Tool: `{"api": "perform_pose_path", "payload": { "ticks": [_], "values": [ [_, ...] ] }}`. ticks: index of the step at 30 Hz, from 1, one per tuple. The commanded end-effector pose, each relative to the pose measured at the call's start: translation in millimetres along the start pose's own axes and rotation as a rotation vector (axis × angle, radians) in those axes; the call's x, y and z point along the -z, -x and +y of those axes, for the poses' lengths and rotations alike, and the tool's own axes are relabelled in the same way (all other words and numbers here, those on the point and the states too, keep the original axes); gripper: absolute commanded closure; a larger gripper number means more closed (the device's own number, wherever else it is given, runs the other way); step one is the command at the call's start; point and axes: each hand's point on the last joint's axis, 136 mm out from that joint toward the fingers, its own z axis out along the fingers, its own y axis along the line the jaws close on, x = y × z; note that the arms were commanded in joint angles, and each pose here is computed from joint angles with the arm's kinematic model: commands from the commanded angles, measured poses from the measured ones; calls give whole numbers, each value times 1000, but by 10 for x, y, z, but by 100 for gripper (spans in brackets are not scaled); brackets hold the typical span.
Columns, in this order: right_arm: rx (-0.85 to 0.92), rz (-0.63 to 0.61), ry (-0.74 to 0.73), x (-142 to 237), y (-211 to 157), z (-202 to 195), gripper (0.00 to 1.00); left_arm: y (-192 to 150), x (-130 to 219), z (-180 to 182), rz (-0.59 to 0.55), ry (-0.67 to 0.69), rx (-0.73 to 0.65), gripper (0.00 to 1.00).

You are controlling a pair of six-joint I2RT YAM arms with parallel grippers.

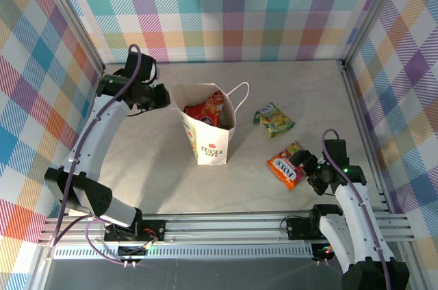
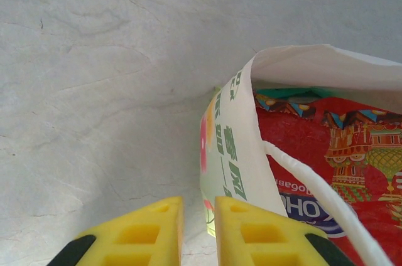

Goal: Place the snacks into the paper bag

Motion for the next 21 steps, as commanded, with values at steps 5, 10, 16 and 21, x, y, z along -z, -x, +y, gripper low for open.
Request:
{"api": "perform_pose_path", "payload": {
  "ticks": [5, 10, 16, 21],
  "values": [
    [0, 22, 41, -181, 42, 60, 1, -5, 71, 3, -6, 9, -19, 80],
    [7, 18, -10, -250, 80, -25, 1, -20, 71, 38, -5, 25, -16, 80],
    [9, 30, -8, -367, 146, 10, 2, -17, 50, 29, -2, 22, -8, 80],
    [7, 53, -29, -466, 162, -17, 4, -13, 65, 44, -5, 30, -6, 81]
  ]
}}
